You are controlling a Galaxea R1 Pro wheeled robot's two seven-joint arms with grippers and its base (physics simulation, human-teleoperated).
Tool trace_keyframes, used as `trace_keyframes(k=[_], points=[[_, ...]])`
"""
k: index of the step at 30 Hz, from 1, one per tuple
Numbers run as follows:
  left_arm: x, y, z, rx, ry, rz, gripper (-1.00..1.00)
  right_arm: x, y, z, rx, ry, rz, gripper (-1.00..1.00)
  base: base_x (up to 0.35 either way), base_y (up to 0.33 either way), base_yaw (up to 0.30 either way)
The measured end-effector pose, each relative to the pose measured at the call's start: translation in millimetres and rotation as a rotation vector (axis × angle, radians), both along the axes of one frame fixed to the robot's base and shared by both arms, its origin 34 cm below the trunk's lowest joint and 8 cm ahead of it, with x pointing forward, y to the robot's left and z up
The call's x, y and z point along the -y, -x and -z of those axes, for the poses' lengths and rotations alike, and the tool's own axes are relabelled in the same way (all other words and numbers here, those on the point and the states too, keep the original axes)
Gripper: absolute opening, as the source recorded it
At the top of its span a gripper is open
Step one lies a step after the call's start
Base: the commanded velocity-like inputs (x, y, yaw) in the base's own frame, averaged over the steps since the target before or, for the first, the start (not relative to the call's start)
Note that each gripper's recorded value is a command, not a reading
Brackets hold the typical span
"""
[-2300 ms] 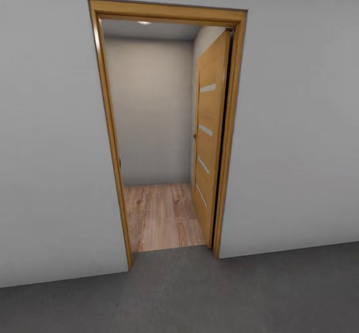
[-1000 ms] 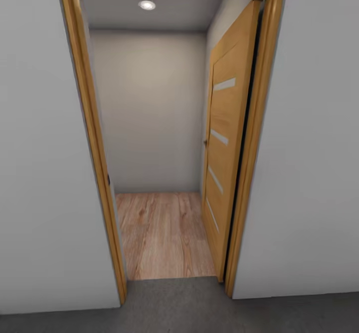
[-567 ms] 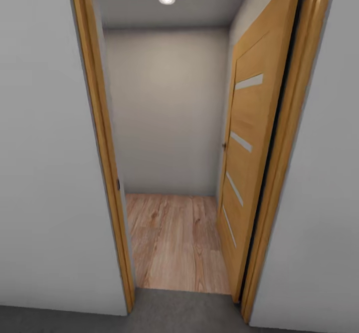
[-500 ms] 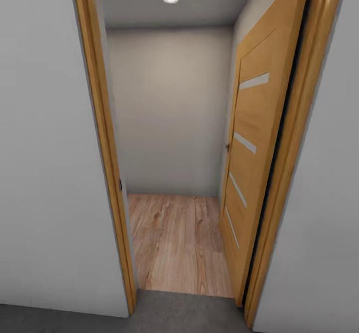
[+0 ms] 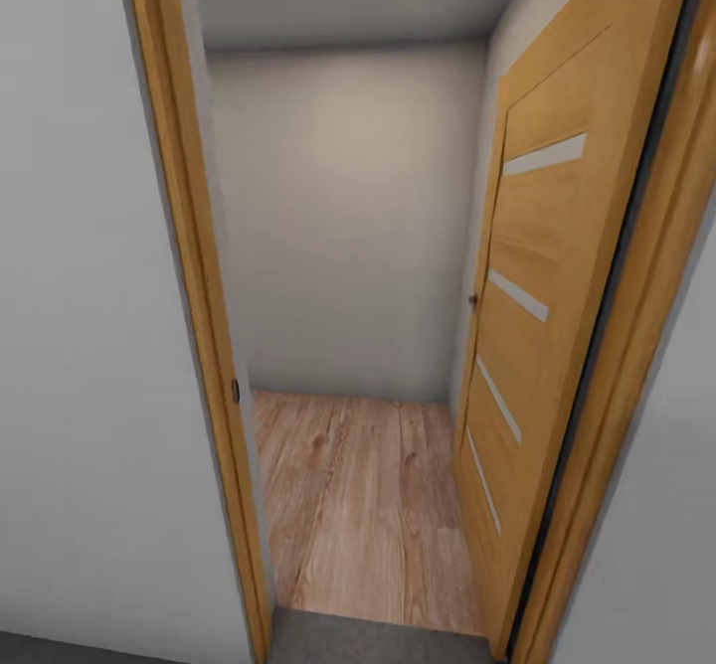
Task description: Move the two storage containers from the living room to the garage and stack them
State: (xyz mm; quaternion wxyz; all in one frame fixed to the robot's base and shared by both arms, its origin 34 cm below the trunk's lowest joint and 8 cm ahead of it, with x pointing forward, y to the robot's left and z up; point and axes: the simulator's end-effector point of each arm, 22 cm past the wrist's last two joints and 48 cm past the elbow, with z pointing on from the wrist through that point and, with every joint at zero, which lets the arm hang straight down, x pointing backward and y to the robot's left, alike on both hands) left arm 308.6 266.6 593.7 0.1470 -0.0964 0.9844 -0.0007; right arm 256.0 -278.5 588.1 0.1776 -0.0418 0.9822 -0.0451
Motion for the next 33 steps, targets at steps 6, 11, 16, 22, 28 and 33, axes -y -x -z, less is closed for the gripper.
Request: trace_keyframes(k=[6, 11, 16, 22, 28, 33], points=[[0.0, -0.1, 0.0, 0.000, 0.000, 0.000, 1.00, 0.1, 0.1, 0.0, 0.000, 0.000, -0.001, 1.00, 0.323, 0.000, 0.000], [0.0, -0.2, -0.1, 0.000, 0.000, 0.000, 1.00, 1.0, -0.6, -0.3, 0.003, 0.001, -0.001, 1.00, 0.323, 0.000, 0.000], [0.0, 0.0, 0.0, 0.000, 0.000, 0.000, 1.00, 1.4, -0.6, -0.3, 0.004, 0.002, 0.000, 1.00, 0.322, 0.000, 0.000], [0.1, -0.3, -0.1, 0.000, 0.000, 0.000, 1.00, 1.5, -0.8, -0.4, 0.004, 0.002, 0.001, 1.00, 0.322, 0.000, -0.114], [0.2, 0.0, 0.0, 0.000, 0.001, 0.000, 1.00, 0.9, -0.7, -0.3, 0.003, 0.002, 0.000, 1.00, 0.323, 0.000, -0.132], [0.6, -0.5, -0.1, 0.002, 0.001, 0.000, 1.00, 0.7, -0.6, -0.2, 0.003, 0.001, -0.001, 1.00, 0.285, 0.000, -0.017]])
